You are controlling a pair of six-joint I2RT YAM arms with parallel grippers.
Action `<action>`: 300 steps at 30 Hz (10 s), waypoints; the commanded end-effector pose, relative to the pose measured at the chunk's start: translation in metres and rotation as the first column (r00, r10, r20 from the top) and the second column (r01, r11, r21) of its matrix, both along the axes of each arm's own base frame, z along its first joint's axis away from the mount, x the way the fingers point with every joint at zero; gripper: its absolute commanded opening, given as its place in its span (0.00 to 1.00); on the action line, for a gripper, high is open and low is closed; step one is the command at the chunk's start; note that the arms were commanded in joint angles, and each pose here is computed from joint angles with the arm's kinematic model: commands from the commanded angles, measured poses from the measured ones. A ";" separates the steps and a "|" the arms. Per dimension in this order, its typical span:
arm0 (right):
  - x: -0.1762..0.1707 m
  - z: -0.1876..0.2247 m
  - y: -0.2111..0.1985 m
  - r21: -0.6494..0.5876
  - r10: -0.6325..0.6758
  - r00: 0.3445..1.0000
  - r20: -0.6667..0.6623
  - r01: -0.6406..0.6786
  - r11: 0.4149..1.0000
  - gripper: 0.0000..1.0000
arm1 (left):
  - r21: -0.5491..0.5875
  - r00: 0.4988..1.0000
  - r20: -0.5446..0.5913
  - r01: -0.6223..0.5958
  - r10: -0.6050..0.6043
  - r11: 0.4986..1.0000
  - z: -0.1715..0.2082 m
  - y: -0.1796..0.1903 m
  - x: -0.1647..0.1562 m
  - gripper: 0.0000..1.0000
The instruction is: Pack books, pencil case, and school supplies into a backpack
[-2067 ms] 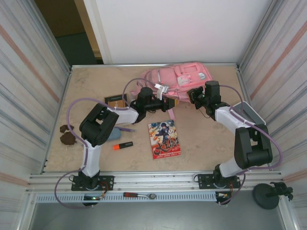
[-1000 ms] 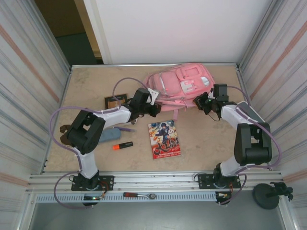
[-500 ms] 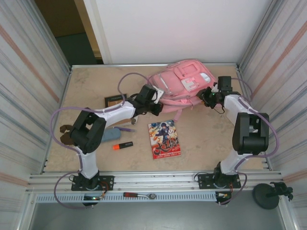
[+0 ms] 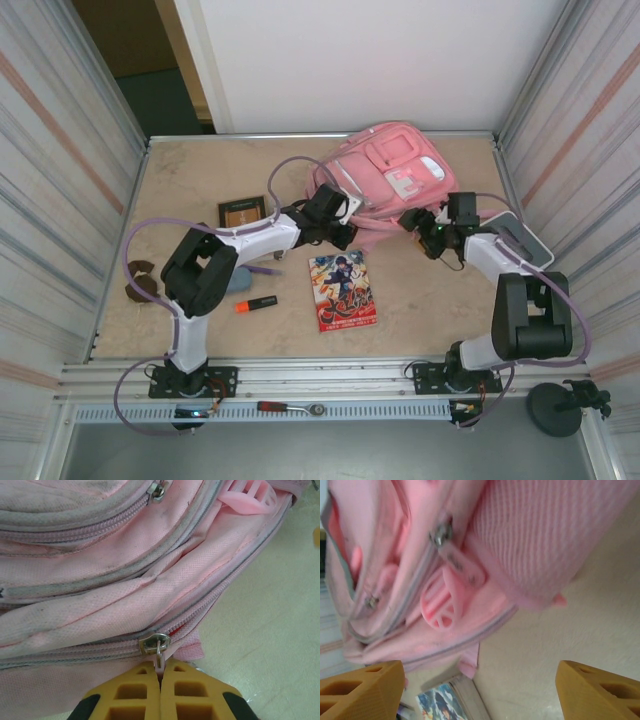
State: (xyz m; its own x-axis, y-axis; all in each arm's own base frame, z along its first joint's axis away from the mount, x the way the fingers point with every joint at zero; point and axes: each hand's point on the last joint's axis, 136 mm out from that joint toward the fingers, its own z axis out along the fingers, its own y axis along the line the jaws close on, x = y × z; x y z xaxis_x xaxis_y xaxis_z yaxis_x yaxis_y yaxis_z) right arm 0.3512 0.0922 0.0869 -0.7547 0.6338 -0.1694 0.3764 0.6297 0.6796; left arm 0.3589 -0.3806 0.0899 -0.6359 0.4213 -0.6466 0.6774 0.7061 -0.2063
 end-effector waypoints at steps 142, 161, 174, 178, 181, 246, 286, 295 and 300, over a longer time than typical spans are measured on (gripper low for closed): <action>-0.040 0.069 0.135 -0.588 0.824 0.471 0.314 -0.586 0.558 0.65 | 0.032 0.999 -0.043 0.011 -0.010 0.999 0.046 0.062 -0.042 0.00; -0.026 0.023 0.138 -0.548 0.821 0.513 0.251 -0.624 0.557 0.16 | 0.033 0.999 -0.041 -0.029 0.031 0.999 0.047 0.075 -0.034 0.00; -0.032 0.061 0.093 -0.388 0.675 0.657 0.334 -0.557 0.734 0.00 | 0.132 0.970 0.002 -0.241 0.243 0.961 0.034 0.145 0.015 0.00; -0.033 0.078 0.085 -0.331 0.640 0.667 0.382 -0.548 0.769 0.00 | 0.133 0.954 0.002 -0.298 0.300 0.945 0.032 0.162 0.035 0.00; -0.034 0.090 0.084 -0.283 0.619 0.665 0.417 -0.552 0.784 0.00 | 0.114 0.948 0.000 -0.315 0.317 0.942 0.034 0.168 0.048 0.00; -0.033 0.047 0.212 -0.665 0.904 0.403 0.141 -0.638 0.388 0.62 | -0.111 0.984 -0.090 -0.165 0.156 0.980 0.040 0.111 0.056 0.00; -0.044 0.121 0.145 -0.486 0.775 0.483 0.407 -0.604 0.632 0.00 | -0.038 0.956 -0.112 -0.276 0.270 0.960 0.015 0.136 0.112 0.06; 0.008 0.122 0.138 -0.361 0.589 0.701 0.402 -0.469 0.806 0.00 | -0.064 0.938 -0.059 -0.345 0.342 0.936 0.045 0.160 0.088 0.36; 0.043 0.126 0.142 -0.281 0.460 0.793 0.400 -0.372 0.885 0.00 | -0.113 0.915 -0.085 -0.403 0.395 0.908 0.057 0.174 0.053 0.49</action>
